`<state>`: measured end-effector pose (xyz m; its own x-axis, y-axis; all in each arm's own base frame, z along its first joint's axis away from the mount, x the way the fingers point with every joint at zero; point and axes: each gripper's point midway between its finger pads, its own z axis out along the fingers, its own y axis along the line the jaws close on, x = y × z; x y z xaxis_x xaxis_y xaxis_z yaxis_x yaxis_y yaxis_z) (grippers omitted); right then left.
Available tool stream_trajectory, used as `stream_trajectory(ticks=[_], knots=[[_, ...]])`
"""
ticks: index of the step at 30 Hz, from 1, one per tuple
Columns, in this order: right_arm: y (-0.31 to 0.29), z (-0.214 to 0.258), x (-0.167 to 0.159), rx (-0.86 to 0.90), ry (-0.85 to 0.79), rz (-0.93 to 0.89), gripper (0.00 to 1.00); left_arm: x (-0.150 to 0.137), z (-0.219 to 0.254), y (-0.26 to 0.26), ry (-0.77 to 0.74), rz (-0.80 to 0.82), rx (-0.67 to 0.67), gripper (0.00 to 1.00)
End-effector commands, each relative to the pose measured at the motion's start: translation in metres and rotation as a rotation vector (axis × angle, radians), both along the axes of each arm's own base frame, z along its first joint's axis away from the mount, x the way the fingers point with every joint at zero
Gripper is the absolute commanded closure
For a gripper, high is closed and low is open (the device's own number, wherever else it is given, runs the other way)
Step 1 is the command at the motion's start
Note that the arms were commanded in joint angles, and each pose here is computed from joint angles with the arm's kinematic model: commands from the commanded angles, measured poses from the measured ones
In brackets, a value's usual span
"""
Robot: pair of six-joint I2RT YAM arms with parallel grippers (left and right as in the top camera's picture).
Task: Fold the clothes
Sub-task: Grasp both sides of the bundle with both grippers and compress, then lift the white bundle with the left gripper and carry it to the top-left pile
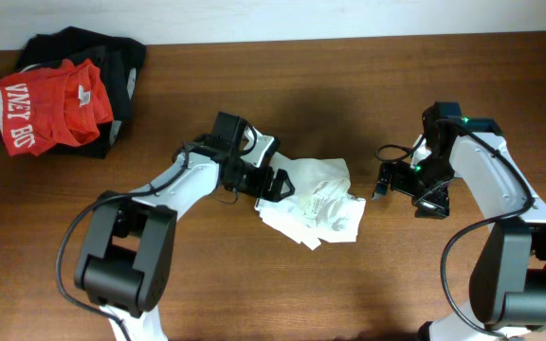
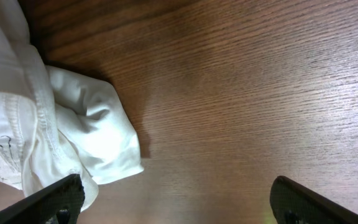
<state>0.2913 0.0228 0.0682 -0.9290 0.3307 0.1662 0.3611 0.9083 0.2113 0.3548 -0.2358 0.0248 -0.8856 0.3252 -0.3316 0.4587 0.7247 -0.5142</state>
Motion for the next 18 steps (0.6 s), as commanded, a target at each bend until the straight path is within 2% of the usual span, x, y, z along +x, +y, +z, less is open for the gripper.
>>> stream_trajectory(ticks=[1, 2, 5, 7, 8, 13, 17, 18], knots=[[-0.001, 0.003, 0.004, -0.001, -0.015, 0.008, 0.01, -0.008, -0.019, -0.003, 0.039, -0.048, -0.017, 0.05], [-0.001, 0.003, 0.004, -0.002, -0.015, 0.008, 0.01, -0.01, -0.021, -0.005, 0.053, -0.052, -0.028, 0.09], [-0.001, 0.002, 0.003, -0.001, -0.015, 0.008, 0.01, -0.011, -0.022, -0.006, 0.058, -0.055, -0.034, 0.39], [-0.001, 0.003, 0.004, -0.002, -0.015, 0.008, 0.01, -0.009, -0.023, -0.004, 0.055, -0.044, -0.019, 0.73], [-0.001, 0.003, 0.004, -0.002, -0.015, 0.008, 0.01, -0.007, -0.022, -0.003, 0.05, -0.043, -0.02, 0.99], [-0.001, 0.003, 0.004, -0.001, -0.015, 0.008, 0.01, 0.028, -0.017, 0.024, 0.023, 0.123, 0.066, 0.99], [-0.001, 0.003, 0.004, -0.001, -0.015, 0.008, 0.01, 0.079, -0.01, 0.088, -0.092, 0.295, 0.231, 1.0], [-0.001, 0.003, 0.004, -0.002, -0.015, 0.008, 0.01, 0.092, -0.008, 0.116, -0.12, 0.363, 0.307, 0.99]])
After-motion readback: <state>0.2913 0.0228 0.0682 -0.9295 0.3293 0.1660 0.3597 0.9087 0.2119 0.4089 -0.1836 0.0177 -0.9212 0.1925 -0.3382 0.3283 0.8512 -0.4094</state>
